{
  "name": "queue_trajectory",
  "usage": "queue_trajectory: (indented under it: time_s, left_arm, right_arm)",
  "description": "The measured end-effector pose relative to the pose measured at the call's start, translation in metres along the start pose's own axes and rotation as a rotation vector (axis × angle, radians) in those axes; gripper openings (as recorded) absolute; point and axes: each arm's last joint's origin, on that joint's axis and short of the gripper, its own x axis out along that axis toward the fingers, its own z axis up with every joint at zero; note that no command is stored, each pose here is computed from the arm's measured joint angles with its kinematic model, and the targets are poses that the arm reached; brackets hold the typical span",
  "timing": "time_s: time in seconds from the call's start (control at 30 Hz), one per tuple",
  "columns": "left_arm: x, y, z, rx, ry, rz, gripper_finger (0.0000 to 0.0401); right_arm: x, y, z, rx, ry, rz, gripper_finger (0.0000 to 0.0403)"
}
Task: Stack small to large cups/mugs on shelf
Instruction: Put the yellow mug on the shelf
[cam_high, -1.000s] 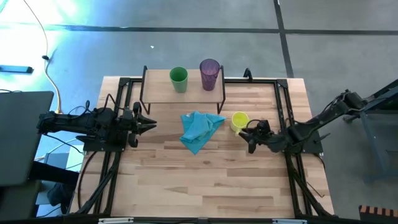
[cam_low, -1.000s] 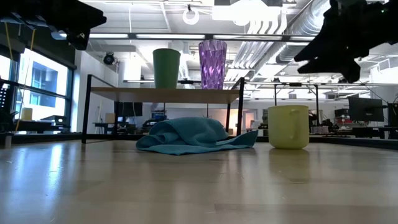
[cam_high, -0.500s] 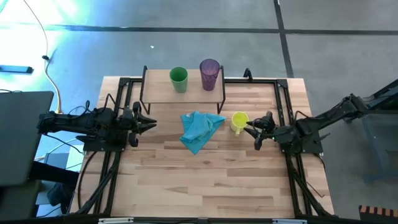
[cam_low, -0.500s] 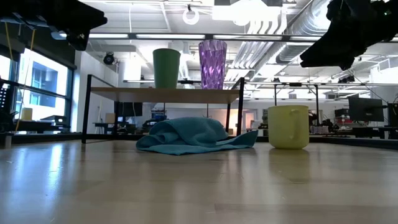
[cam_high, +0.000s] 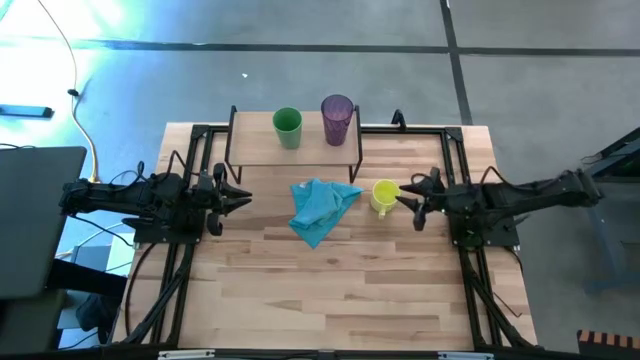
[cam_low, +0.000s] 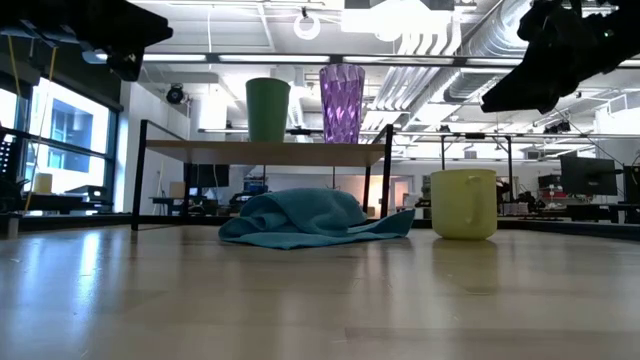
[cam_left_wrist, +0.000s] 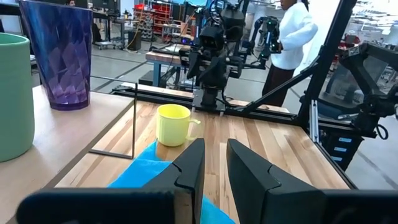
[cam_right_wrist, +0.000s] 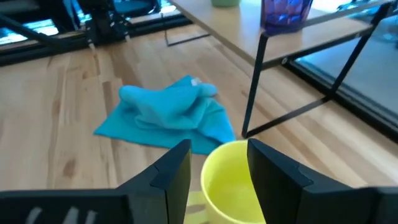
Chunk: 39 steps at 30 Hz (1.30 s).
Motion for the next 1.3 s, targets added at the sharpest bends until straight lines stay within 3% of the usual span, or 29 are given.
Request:
queue_trajectory:
  time_s: [0.5,0.77,1.07,1.3]
  left_arm:
    - [0.0,0.0,0.002,-0.002,-0.023,0.023,0.0058]
    - [0.0,0.0,0.002,-0.002,-0.024,0.023,0.0058]
    - [0.0,0.001,0.002,-0.005,-0.023,0.024,0.0058]
    - [0.0,0.001,0.002,-0.005,-0.023,0.024,0.0058]
  right_arm:
    - [0.008,-0.028,0.001,0.017,0.081,0.024,0.0149]
    - [0.015,-0.032,0.038,-0.039,0.127,0.001,0.0149]
    - [0.04,-0.039,0.081,-0.154,0.425,-0.01,0.0149]
    - [0.075,-0.048,0.082,-0.202,0.654,0.021,0.0149]
